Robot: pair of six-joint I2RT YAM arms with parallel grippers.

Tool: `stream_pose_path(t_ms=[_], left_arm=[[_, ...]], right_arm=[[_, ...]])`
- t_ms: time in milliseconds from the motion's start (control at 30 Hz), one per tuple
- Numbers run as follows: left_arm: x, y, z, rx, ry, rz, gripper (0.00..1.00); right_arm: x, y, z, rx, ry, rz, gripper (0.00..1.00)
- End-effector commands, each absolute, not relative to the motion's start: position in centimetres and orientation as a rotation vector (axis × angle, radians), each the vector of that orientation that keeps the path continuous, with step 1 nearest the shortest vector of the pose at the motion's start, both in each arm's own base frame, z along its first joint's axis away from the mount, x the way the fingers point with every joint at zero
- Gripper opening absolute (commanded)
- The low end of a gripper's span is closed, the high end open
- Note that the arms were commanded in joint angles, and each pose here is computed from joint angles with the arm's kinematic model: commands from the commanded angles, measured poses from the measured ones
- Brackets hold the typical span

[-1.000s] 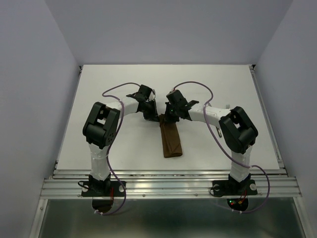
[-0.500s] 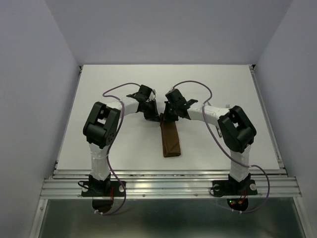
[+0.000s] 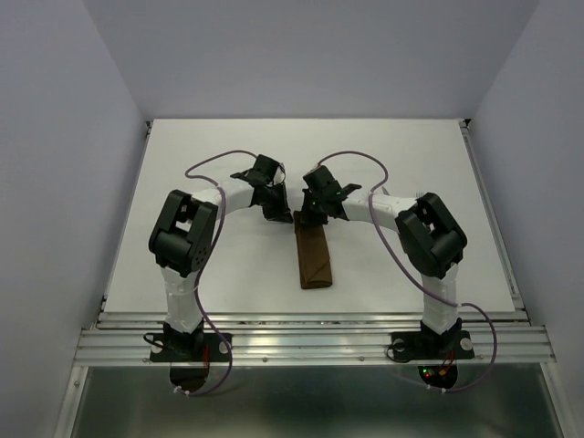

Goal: Fold the napkin into a case and place the utensils inside
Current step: Smooth out the smaller rectangle-folded napkin at the center of the board.

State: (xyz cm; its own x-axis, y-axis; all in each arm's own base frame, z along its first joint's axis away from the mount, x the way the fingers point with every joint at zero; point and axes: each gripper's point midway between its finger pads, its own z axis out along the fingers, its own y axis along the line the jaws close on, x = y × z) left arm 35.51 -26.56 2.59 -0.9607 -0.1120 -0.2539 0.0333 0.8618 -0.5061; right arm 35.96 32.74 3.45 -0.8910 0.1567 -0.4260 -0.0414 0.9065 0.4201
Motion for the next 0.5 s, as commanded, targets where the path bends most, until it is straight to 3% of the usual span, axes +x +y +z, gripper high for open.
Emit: stream_pose_path(t_ms=[0,200,467], left_arm=[[36.0,-25.5,7.9,-0.014,2.637,-0.698,0.05],[33.6,-24.1,8.7,-0.006,2.635,-0.672,0.07],[28.0,-28.6,11.6,0.07,2.535,-1.021,0.03]], right_arm=[[36.2,33.2,2.9,0.096,2.6,0.576,0.01],[36.2,33.2,3.0,0.098,2.598,0.579,0.01],[36.8,32.9,3.5,0.128,2.565,0.553,0.01]])
